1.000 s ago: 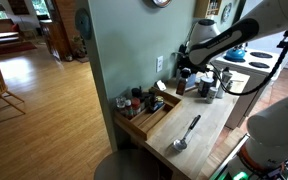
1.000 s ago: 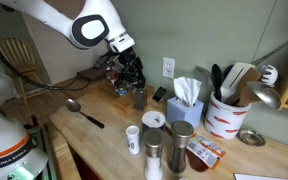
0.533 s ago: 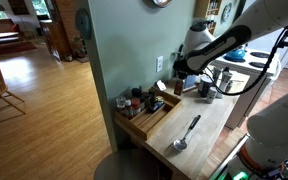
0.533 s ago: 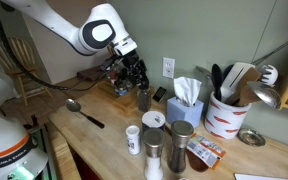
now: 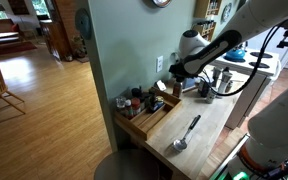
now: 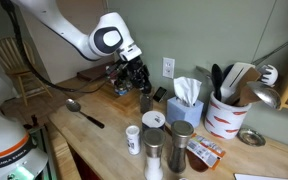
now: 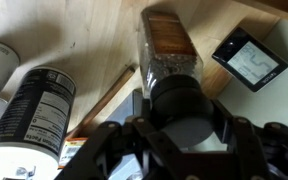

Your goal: Remove the black paper bottle from the box

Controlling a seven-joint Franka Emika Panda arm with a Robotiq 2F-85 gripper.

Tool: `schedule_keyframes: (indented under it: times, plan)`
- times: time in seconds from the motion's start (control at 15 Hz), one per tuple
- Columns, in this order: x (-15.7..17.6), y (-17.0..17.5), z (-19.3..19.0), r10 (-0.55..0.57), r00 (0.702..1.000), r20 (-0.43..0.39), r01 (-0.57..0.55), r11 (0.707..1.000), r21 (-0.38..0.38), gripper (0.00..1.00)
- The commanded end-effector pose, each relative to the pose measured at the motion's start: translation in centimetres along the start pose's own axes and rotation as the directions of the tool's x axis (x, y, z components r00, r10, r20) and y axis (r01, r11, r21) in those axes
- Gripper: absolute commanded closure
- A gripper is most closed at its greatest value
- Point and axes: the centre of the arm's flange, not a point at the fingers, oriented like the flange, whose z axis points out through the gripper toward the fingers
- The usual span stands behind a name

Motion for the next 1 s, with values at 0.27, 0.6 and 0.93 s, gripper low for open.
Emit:
schedule_keyframes:
  times: [0.27, 0.6, 0.93]
  plan:
    - [1.4, -0.5, 0.0, 0.002, 1.000, -0.010, -0.001, 1.000, 0.011, 0.00]
    - [1.6, 1.8, -2.6, -0.110, 0.988, 0.107, 0.110, 0.994, 0.011, 0.00]
    - [-0.8, 2.9, -6.1, -0.293, 0.914, 0.280, 0.255, 0.953, 0.167, 0.00]
